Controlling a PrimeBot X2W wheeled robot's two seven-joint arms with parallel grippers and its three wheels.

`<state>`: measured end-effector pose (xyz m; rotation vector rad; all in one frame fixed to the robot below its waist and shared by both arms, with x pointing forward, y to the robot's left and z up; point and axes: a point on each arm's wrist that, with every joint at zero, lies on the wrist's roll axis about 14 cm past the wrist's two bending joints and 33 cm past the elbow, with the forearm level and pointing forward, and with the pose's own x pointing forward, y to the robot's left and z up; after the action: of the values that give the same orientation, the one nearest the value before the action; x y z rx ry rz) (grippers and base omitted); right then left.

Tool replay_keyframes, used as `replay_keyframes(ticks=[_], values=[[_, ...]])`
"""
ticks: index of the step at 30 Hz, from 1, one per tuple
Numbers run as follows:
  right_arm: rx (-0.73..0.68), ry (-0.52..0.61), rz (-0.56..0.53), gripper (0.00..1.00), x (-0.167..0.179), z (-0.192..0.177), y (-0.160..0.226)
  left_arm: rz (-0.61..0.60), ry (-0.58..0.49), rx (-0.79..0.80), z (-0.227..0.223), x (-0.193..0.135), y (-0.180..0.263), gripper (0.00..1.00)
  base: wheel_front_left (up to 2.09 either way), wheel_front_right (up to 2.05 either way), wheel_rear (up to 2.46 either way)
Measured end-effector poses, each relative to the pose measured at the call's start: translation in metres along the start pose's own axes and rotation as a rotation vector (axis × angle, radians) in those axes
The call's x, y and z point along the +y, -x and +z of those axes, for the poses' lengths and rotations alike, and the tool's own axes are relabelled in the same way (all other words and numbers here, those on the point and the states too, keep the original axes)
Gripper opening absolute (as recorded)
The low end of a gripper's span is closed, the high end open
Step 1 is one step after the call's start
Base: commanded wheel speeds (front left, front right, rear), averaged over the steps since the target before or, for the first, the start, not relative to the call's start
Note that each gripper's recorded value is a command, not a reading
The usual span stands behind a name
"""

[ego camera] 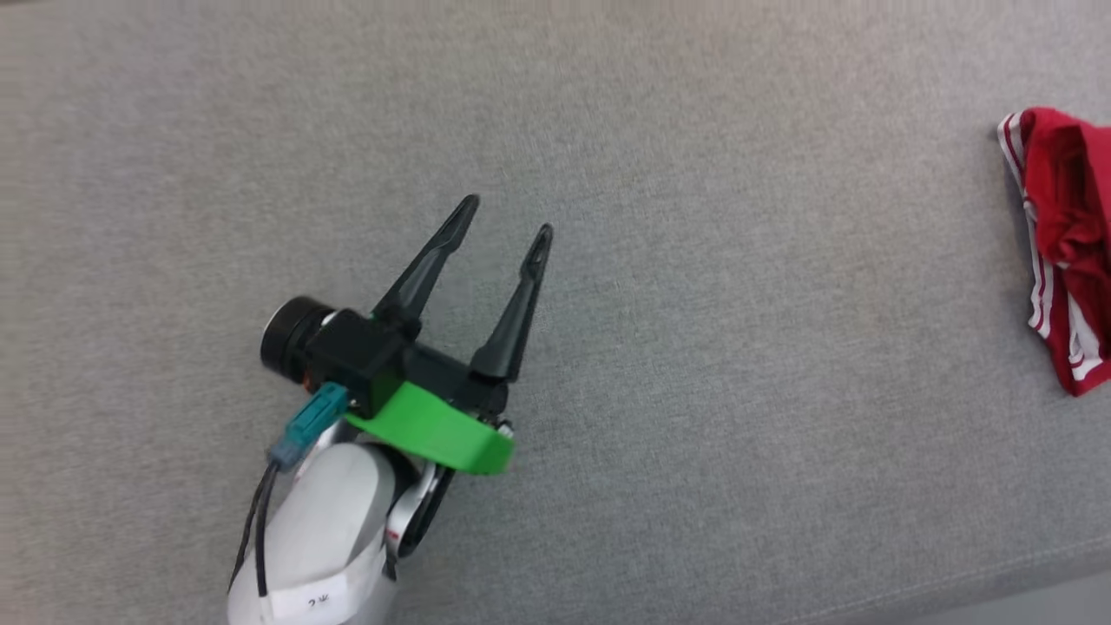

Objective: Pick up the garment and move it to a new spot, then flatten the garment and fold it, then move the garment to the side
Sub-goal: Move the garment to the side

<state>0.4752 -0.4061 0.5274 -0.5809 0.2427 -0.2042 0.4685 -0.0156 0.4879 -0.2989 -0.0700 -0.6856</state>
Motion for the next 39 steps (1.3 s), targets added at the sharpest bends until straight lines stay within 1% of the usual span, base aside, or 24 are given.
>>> replay_keyframes(ticks=[2,7,11,14,18,20,24,30,34,39], values=[[-0.052,-0.051,0.026,1.00,0.013,0.015,0.007,0.043,-0.013,-0.003,0.007,0.007,0.010,1.00,0.00,0.00,0.00],[-0.163,-0.265,0.104,1.00,0.054,0.049,0.034,0.166,-0.032,-0.007,0.022,0.023,0.040,1.00,0.00,0.00,0.00],[-0.217,-0.434,0.150,1.00,0.080,0.063,0.058,0.275,-0.017,-0.008,0.029,0.035,0.070,1.00,0.00,0.00,0.00],[-0.242,-0.532,0.181,1.00,0.100,0.070,0.076,0.331,-0.032,-0.020,0.039,0.041,0.090,1.00,0.00,0.00,0.00],[-0.260,-0.625,0.234,1.00,0.131,0.077,0.098,0.398,-0.094,-0.009,0.045,0.048,0.116,1.00,0.00,0.00,0.00],[-0.272,-0.667,0.250,1.00,0.143,0.081,0.106,0.432,-0.104,-0.014,0.048,0.052,0.128,1.00,0.00,0.00,0.00],[-0.304,-0.720,0.269,1.00,0.159,0.086,0.122,0.486,-0.127,-0.035,0.058,0.054,0.147,1.00,0.00,0.00,0.00],[-0.353,-0.777,0.290,1.00,0.176,0.093,0.139,0.528,-0.155,-0.060,0.069,0.053,0.168,1.00,0.00,0.00,0.00],[-0.338,-0.781,0.317,1.00,0.194,0.088,0.147,0.536,-0.170,-0.089,0.080,0.051,0.176,1.00,0.00,0.00,0.00],[-0.327,-0.768,0.326,1.00,0.200,0.085,0.148,0.533,-0.162,-0.075,0.074,0.050,0.177,1.00,0.00,0.00,0.00]])
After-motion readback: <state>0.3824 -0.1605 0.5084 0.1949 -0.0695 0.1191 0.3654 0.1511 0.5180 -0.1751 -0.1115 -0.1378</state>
